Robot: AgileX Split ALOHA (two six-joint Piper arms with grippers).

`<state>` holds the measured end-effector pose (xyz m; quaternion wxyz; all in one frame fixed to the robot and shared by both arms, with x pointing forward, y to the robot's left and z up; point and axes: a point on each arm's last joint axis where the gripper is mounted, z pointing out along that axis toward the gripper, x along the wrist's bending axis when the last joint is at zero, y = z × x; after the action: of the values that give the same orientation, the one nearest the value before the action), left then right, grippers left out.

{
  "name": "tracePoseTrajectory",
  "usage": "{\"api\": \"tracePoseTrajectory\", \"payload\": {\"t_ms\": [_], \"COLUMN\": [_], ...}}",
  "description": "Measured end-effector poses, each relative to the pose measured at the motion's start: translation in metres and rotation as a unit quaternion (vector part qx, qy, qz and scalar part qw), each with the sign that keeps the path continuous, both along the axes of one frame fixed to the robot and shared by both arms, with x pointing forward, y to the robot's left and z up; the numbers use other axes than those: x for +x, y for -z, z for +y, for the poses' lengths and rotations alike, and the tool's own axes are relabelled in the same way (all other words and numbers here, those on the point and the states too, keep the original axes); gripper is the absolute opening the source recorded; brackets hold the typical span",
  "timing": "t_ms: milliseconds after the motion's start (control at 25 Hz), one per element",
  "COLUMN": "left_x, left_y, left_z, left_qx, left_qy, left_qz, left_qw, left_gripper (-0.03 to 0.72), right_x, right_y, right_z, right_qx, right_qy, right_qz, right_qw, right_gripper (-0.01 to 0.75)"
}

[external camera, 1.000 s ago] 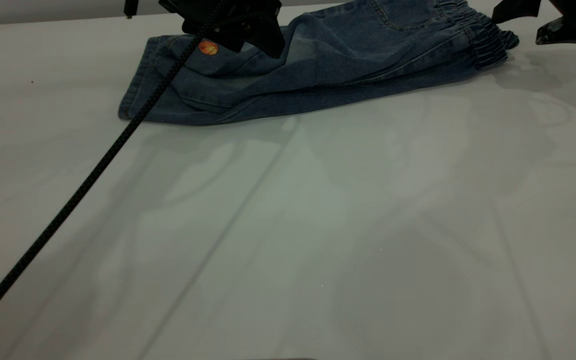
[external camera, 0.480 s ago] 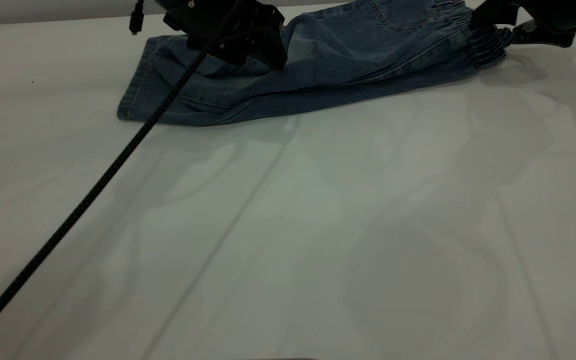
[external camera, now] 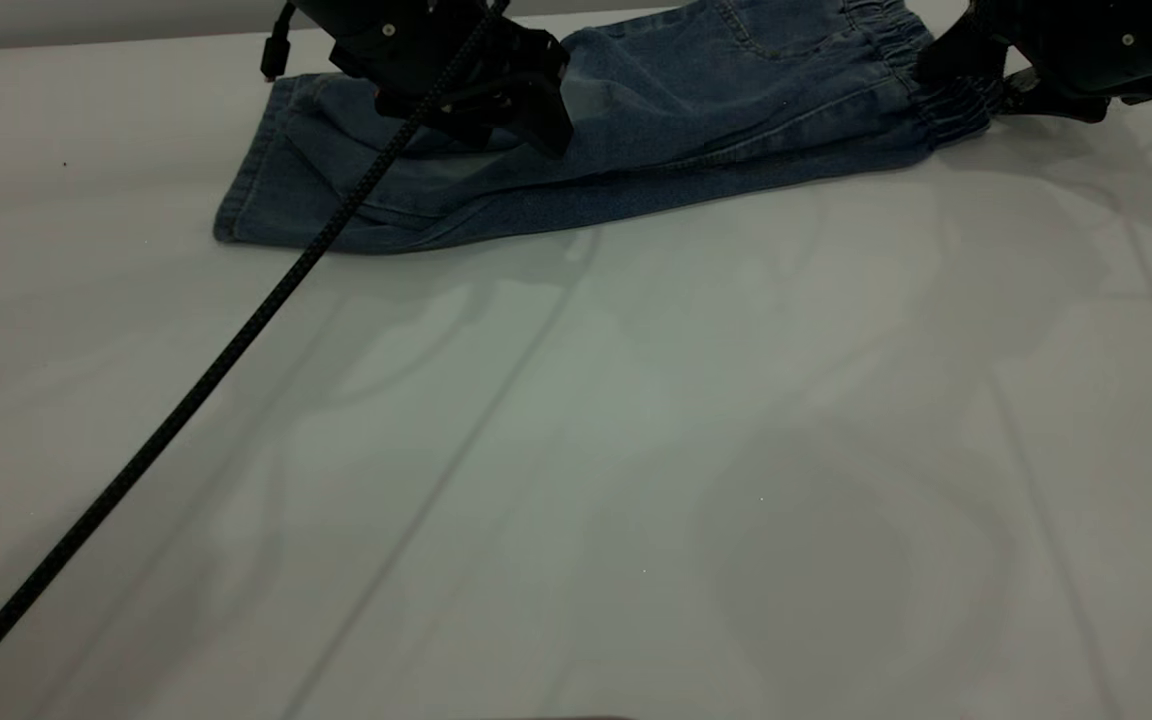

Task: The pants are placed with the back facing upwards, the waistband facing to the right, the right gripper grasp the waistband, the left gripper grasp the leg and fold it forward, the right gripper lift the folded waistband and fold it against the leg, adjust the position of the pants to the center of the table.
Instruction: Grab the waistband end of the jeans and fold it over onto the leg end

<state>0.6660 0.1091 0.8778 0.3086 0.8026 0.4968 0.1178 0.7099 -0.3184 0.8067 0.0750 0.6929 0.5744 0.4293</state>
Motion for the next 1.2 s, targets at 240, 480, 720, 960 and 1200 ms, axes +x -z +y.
{"api": "tracePoseTrajectory", "payload": {"t_ms": [240, 480, 720, 960, 1200], "left_x": [0.000, 0.001, 0.007, 0.010, 0.007], "left_y": [0.000, 0.000, -0.003, 0.008, 0.039], "left_z": [0.000, 0.000, 0.002, 0.004, 0.001], "left_qx": [0.000, 0.000, 0.002, 0.009, 0.013], "left_qy": [0.000, -0.003, -0.022, -0.032, -0.040], "left_qz": [0.000, -0.005, -0.041, -0.047, -0.016], "left_qw": [1.000, 1.000, 0.999, 0.998, 0.999], "left_gripper": [0.503, 0.503, 0.503, 0.503, 0.503], "right_x": [-0.002, -0.004, -0.005, -0.012, -0.020], "right_y": [0.003, -0.005, -0.069, -0.125, -0.155], "right_z": [0.002, 0.006, 0.001, 0.003, 0.010], "right_qx": [0.009, 0.043, 0.057, 0.042, 0.060], "right_qy": [-0.005, -0.038, -0.083, -0.118, -0.149], "right_qz": [0.018, 0.009, -0.042, -0.074, -0.089], "right_qw": [1.000, 0.998, 0.994, 0.989, 0.983], "right_gripper": [0.100, 0.042, 0.036, 0.037, 0.037]}}
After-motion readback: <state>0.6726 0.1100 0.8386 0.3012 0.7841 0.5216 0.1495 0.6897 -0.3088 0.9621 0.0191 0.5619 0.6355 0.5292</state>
